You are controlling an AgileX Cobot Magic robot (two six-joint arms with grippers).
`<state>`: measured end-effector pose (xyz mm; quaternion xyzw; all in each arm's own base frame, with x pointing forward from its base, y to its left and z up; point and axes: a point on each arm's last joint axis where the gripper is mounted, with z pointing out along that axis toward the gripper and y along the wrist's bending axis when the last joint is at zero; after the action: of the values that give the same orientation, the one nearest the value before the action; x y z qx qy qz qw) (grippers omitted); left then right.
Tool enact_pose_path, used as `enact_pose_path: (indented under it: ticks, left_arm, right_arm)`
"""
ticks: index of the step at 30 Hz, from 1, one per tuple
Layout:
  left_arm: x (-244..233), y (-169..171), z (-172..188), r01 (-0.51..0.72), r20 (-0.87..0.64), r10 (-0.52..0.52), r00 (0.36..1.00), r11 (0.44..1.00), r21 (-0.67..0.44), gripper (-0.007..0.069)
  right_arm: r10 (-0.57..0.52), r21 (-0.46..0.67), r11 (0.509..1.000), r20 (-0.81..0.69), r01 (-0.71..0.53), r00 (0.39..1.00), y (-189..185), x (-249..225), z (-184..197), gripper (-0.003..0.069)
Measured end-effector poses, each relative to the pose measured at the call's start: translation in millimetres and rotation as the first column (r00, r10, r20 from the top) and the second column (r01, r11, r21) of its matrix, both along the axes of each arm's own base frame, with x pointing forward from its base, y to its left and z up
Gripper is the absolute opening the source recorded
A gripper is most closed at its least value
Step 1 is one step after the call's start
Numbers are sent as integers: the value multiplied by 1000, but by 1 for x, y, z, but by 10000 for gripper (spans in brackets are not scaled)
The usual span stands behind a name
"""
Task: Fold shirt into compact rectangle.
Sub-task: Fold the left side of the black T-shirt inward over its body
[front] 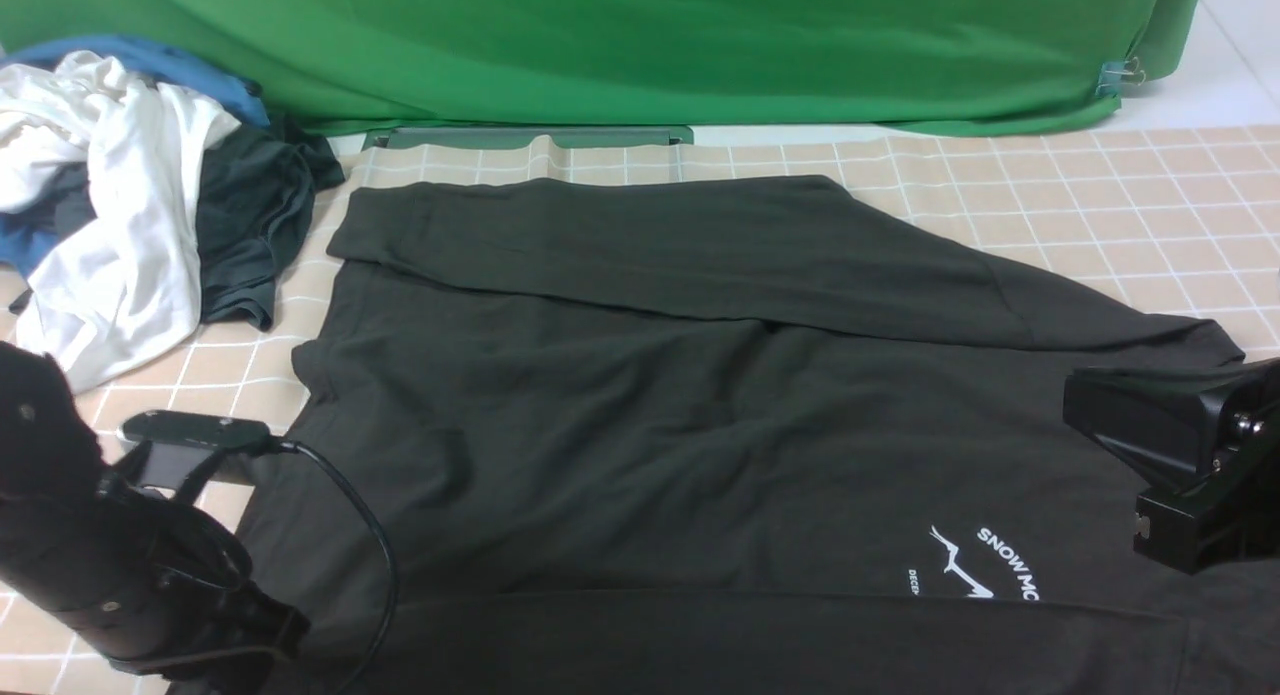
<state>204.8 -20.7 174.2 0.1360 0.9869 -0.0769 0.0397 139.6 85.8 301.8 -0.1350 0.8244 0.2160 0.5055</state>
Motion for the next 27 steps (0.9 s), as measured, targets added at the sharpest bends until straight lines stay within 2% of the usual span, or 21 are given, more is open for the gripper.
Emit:
enact_pose_path:
  ticks: [5,12,20,24,27]
  left_arm:
    - [-13,-1,21,-27,23,27,999,1000,-15,36]
    - [-12,-1,65,-91,178,97,979,995,-45,36]
    - [40,-2,128,-95,375,115,920,993,-71,36]
    - [65,-3,130,-94,376,114,920,993,-71,36]
    - [96,0,118,-89,374,92,923,996,-25,36]
  right_arm:
    - [-3,15,1000,28,3,1000,0,1,3,38]
    - [-8,32,999,57,6,998,1,2,5,39]
    - [-14,52,999,89,9,996,1,3,9,43]
    - [-15,56,998,88,10,996,1,3,9,45]
    - [-18,62,998,80,13,997,1,3,9,45]
